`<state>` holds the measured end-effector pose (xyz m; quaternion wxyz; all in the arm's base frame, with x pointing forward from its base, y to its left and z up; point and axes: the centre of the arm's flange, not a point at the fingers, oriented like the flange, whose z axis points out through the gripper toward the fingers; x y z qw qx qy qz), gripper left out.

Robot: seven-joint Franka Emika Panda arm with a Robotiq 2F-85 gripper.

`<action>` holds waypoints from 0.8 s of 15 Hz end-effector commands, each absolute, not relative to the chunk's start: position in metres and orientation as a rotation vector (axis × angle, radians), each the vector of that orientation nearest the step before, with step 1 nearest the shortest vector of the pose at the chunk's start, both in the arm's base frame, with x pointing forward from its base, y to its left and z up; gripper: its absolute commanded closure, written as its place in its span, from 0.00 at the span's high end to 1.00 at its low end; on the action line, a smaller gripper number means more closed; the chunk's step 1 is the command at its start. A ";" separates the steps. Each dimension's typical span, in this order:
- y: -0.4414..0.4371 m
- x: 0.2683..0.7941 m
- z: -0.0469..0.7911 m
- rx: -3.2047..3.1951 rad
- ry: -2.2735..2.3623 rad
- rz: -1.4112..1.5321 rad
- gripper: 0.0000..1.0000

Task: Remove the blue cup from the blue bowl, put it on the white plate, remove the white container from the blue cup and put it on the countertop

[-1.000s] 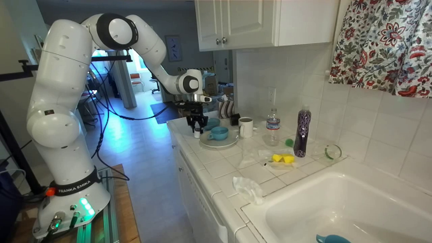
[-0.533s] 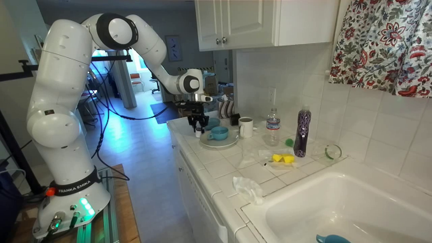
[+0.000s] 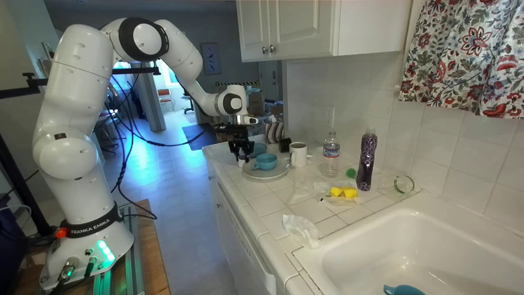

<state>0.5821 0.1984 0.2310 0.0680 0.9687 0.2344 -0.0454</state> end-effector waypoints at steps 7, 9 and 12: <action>0.205 0.585 0.234 2.904 0.697 -0.103 0.95; 0.206 0.584 0.240 2.908 0.700 -0.089 1.00; 0.206 0.580 0.259 2.935 0.705 -0.039 1.00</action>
